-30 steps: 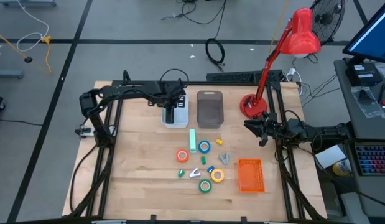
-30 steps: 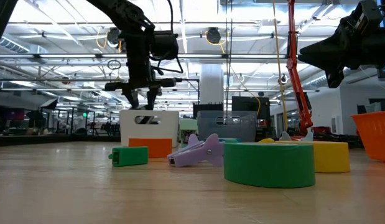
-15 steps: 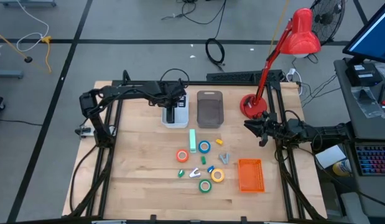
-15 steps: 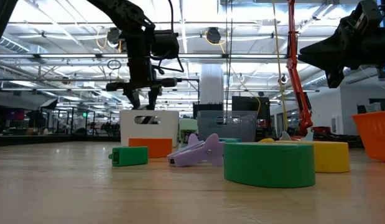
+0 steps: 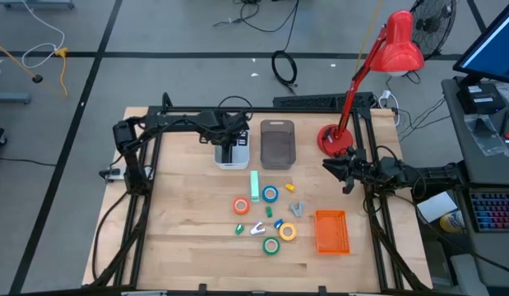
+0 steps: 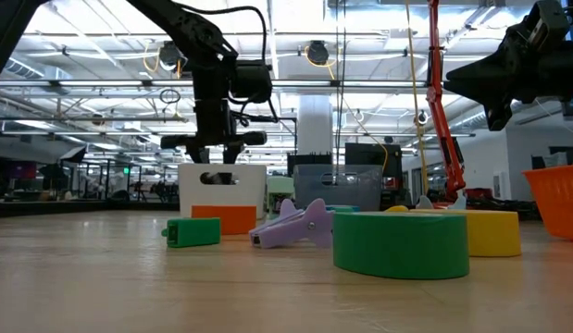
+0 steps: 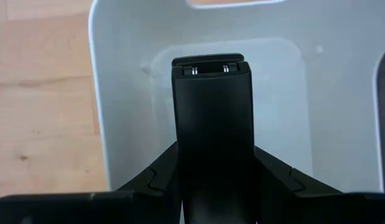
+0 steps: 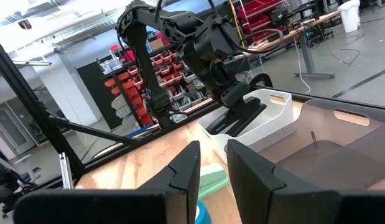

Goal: Pick and place Stapler, Stapler remover, tape
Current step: Put the black stapler into the white bin, then put the light green stapler into the white bin

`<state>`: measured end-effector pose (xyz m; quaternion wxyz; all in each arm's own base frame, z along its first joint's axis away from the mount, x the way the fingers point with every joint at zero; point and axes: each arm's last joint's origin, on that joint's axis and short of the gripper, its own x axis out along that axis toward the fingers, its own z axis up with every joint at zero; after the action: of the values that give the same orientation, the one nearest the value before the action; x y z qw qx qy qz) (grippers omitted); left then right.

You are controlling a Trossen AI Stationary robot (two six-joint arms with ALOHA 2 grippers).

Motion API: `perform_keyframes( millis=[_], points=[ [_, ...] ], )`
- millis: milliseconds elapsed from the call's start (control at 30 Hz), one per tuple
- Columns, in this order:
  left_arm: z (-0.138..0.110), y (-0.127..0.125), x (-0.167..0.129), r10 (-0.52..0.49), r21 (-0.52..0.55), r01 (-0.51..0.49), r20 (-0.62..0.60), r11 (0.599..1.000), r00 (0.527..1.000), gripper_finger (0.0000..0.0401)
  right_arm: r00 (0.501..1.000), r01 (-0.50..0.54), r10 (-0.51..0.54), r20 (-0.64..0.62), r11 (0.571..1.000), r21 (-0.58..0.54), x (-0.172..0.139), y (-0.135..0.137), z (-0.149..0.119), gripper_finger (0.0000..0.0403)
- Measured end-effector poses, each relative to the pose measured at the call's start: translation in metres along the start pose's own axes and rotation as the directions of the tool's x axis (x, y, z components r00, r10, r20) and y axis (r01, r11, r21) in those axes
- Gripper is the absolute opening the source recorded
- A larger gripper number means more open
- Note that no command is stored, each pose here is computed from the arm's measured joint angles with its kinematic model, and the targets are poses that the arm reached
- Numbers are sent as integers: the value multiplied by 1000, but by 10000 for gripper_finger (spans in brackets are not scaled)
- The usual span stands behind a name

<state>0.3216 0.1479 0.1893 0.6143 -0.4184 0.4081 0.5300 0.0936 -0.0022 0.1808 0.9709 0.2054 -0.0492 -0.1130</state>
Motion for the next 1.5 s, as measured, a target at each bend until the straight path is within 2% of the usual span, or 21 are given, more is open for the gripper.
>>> perform_keyframes(
  millis=[367, 600, 767, 967, 1100, 1267, 1367, 1500],
  points=[
    [3, 2, 1, 2, 1, -2, -9, 1000, 1000, 138, 1000, 0, 0, 0, 1000, 26, 0, 0, 0, 73],
    [3, 2, 1, 2, 4, -2, -10, 1000, 1000, 246, 1000, 0, 0, -1, 1000, 26, 0, 0, 0, 73],
    [3, 2, 1, 1, 3, -1, -10, 1000, 1000, 277, 1000, -1, 1, 0, 1000, 26, 0, 0, 0, 73],
    [6, 3, -5, -32, -16, 32, -5, 999, 999, 271, 1000, -1, 1, 0, 1000, 26, 0, 0, 0, 73],
    [12, 4, -21, -113, -28, 113, 6, 993, 994, 260, 1000, -1, 1, 0, 1000, 26, 0, 0, 0, 73],
    [18, 12, -55, -224, -13, 225, 40, 974, 974, 247, 1000, -1, 1, -1, 1000, 26, 0, 0, 0, 73],
    [14, 14, -77, -282, 35, 280, 61, 959, 957, 242, 1000, -1, 1, 0, 1000, 26, 0, 0, 0, 73],
    [-4, 12, -102, -366, 112, 360, 46, 926, 929, 242, 1000, -1, 1, -1, 1000, 26, 0, 0, 0, 73]
  ],
)
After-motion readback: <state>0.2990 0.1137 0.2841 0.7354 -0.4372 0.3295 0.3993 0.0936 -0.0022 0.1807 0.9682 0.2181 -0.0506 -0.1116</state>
